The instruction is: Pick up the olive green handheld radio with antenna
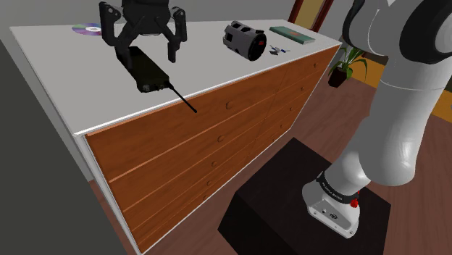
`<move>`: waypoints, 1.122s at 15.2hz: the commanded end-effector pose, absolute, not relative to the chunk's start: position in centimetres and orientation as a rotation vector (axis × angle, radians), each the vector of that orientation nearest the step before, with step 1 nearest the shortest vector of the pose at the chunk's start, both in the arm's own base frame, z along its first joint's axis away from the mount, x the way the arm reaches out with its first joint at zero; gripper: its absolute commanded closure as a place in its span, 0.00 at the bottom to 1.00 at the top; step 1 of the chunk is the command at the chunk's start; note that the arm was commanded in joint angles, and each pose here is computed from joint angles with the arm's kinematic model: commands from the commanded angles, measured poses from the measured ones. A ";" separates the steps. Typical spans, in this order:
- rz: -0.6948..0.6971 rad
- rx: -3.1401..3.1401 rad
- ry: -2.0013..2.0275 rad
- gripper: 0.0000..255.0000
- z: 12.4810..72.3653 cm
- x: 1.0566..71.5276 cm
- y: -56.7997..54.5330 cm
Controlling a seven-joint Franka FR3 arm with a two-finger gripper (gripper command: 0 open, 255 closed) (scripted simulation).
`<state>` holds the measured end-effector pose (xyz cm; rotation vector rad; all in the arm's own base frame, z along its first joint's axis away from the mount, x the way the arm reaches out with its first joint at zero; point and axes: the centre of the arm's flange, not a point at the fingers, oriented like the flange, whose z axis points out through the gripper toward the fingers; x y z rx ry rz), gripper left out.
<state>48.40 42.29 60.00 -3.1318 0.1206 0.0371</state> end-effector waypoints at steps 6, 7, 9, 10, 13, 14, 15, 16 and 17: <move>0.037 -3.130 0.127 0.00 56.4 48.6 42.7; 0.037 -3.130 0.127 0.00 56.0 48.6 42.7; 0.037 -3.130 0.127 1.00 56.0 48.7 42.7; 0.037 -3.130 0.128 1.00 56.0 48.7 42.7; 0.037 -3.130 0.128 1.00 55.9 48.6 42.7; 0.037 -3.130 0.128 1.00 55.9 48.6 42.7; 0.037 -3.130 0.128 1.00 55.9 48.6 42.6; 0.037 -3.130 0.127 1.00 55.9 48.6 42.6; 0.037 -3.130 0.127 1.00 56.0 48.6 42.6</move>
